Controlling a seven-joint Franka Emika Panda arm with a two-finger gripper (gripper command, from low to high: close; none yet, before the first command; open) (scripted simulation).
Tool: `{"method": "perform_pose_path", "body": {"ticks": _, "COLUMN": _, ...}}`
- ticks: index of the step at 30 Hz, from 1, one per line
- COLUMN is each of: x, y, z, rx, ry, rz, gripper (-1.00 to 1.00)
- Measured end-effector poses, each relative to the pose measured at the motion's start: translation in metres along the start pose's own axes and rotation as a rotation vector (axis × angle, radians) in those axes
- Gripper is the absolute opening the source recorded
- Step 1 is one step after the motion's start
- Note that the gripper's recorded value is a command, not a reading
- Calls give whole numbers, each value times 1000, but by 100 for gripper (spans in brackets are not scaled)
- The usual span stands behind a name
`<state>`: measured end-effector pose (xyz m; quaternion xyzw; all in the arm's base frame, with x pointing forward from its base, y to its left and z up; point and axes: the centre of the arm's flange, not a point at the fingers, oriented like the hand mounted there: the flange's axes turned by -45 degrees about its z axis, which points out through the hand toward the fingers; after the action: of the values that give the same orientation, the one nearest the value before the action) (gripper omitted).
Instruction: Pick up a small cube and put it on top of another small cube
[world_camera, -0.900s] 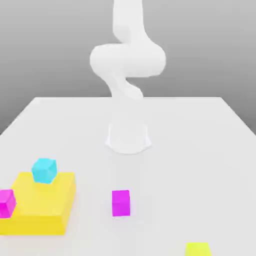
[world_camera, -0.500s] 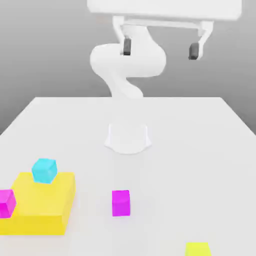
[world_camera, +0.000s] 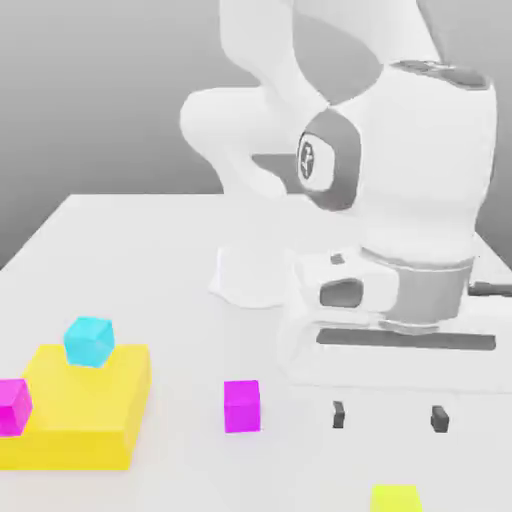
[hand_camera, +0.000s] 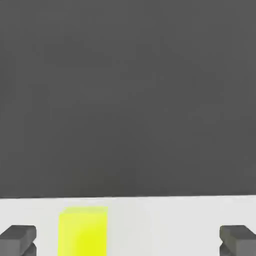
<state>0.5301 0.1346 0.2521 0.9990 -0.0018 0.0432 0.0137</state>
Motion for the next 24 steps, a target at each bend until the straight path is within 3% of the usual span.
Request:
{"method": "perform_pose_path", "body": {"ticks": 3, "x": -14, "y": -16, "z": 48, "rx": 21, "ry": -67, "rz": -1, "gripper": 0}}
{"method": "perform_pose_path", "body": {"ticks": 7, "x": -21, "y": -22, "z": 107, "rx": 28, "ry": -85, "rz": 0, "gripper": 0}}
{"method": "perform_pose_path", "body": {"ticks": 8, "x": -23, "y": -22, "z": 117, "rx": 28, "ry": -86, "rz": -1, "gripper": -100}}
{"method": "perform_pose_path", "body": {"ticks": 14, "x": -24, "y": -23, "z": 122, "rx": 28, "ry": -85, "rz": -1, "gripper": -100}}
{"method": "perform_pose_path", "body": {"ticks": 19, "x": -18, "y": -20, "z": 68, "rx": 27, "ry": -86, "rz": 3, "gripper": -100}}
{"method": "perform_pose_path", "body": {"ticks": 24, "x": 2, "y": 98, "z": 40, "rx": -26, "ry": -95, "rz": 234, "gripper": -100}}
